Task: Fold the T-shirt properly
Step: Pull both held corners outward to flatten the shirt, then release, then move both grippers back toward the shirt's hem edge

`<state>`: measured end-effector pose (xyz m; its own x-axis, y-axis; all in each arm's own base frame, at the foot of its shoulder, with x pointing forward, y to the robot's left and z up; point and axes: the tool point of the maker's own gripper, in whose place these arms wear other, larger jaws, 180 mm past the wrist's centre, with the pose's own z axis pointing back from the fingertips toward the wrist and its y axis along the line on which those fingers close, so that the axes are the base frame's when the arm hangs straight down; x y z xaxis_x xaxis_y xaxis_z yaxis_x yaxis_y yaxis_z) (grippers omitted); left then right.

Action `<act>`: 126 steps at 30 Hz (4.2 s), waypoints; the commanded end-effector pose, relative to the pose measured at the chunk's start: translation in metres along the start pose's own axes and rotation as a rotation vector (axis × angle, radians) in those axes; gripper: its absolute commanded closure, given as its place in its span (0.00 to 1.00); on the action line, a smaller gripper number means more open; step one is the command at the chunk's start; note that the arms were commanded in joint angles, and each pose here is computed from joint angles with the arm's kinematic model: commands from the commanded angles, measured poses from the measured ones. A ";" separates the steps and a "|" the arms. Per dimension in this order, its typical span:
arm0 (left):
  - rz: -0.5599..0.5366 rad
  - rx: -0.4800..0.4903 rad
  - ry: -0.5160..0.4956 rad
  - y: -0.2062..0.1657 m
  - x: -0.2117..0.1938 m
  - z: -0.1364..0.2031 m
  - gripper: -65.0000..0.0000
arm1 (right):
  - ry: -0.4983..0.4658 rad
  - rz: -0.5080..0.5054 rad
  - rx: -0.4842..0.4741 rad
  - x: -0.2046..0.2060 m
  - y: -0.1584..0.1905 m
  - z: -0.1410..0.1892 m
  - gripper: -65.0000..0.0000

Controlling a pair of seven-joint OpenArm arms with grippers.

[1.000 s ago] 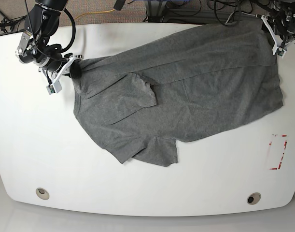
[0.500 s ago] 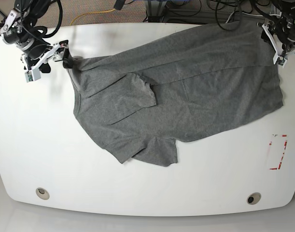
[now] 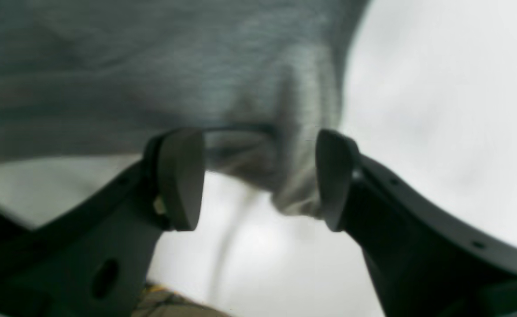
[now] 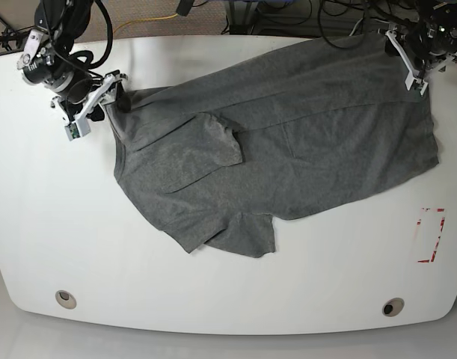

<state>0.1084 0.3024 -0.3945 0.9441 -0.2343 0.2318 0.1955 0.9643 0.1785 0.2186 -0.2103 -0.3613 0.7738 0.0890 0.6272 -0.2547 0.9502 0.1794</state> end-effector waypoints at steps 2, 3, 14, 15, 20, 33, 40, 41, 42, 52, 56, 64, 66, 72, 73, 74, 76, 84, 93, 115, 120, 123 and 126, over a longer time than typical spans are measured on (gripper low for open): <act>0.001 0.030 -0.043 0.013 0.011 -0.003 0.42 | 0.006 0.040 -0.089 0.010 -0.012 -0.002 0.43; 0.004 0.033 -0.048 0.014 0.012 -0.006 0.42 | 0.020 0.047 -0.111 0.009 -0.015 -0.004 0.43; -0.054 0.041 -0.036 0.028 0.037 -0.029 0.42 | 0.134 -0.013 -0.098 -0.033 -0.029 -0.037 0.52; -0.069 0.038 -0.039 0.027 0.042 -0.031 0.42 | 0.135 -0.018 -0.097 -0.035 -0.029 -0.037 0.60; -0.154 0.049 -0.037 0.018 0.062 -0.036 0.42 | 0.154 0.003 -0.111 -0.046 -0.027 -0.026 0.95; -0.344 0.074 -0.023 0.015 0.085 -0.034 0.42 | 0.179 -0.050 -0.155 -0.088 -0.021 0.027 0.89; -0.373 0.109 0.003 0.032 0.078 -0.029 0.42 | 0.209 -0.083 -0.152 -0.107 -0.020 0.038 0.80; -0.373 0.109 0.003 0.032 0.078 -0.029 0.42 | 0.216 -0.087 -0.152 -0.111 -0.019 0.040 0.76; -0.373 0.109 0.003 0.032 0.078 -0.029 0.42 | 0.217 -0.089 -0.154 -0.111 -0.019 0.040 0.74; -0.388 0.195 -0.046 0.040 0.105 -0.001 0.42 | 0.119 -0.078 -0.200 -0.084 -0.027 0.059 0.33; -0.366 0.214 -0.139 0.038 0.126 0.020 0.42 | 0.054 -0.123 -0.200 -0.074 -0.034 0.070 0.27; -0.258 0.197 -0.257 0.055 0.148 0.042 0.42 | -0.040 -0.154 -0.213 -0.044 -0.050 0.078 0.28; -0.263 0.201 -0.240 0.059 0.146 0.044 0.42 | -0.040 -0.145 -0.231 -0.039 -0.058 0.081 0.28; -0.237 0.211 -0.289 0.070 0.160 0.053 0.42 | -0.128 -0.129 -0.232 -0.004 -0.065 0.073 0.28; -0.230 0.219 -0.291 0.072 0.160 0.055 0.42 | -0.138 -0.127 -0.230 0.002 -0.066 0.070 0.28; -0.218 0.222 -0.290 0.073 0.159 0.054 0.42 | -0.142 -0.122 -0.227 0.007 -0.067 0.066 0.28; -0.192 0.217 -0.295 0.070 0.159 0.052 0.42 | -0.133 -0.100 -0.239 0.016 -0.071 0.059 0.28; -0.175 0.229 -0.398 0.058 0.185 0.053 0.42 | -0.085 -0.027 -0.227 0.067 -0.082 0.004 0.28; -0.156 0.222 -0.483 0.036 0.214 0.052 0.42 | -0.092 0.017 -0.087 0.123 -0.078 -0.073 0.28; -0.005 0.200 -0.489 0.048 0.230 0.039 0.42 | -0.086 -0.085 0.061 0.132 -0.048 -0.149 0.26; 0.097 0.173 -0.477 0.058 0.241 0.025 0.42 | -0.101 -0.084 0.069 0.141 -0.045 -0.150 0.27; 0.171 0.163 -0.484 0.064 0.249 0.020 0.41 | -0.104 -0.083 0.068 0.143 -0.045 -0.149 0.37; 0.222 0.164 -0.540 0.069 0.260 0.019 0.41 | -0.106 -0.082 0.068 0.144 -0.045 -0.149 0.65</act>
<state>0.3456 0.3024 -0.3222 0.7451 -0.1026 0.6591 -0.0531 0.9759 0.2118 0.4155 -0.1899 -0.4078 0.7560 -0.0261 0.6540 -0.2291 0.9255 0.3017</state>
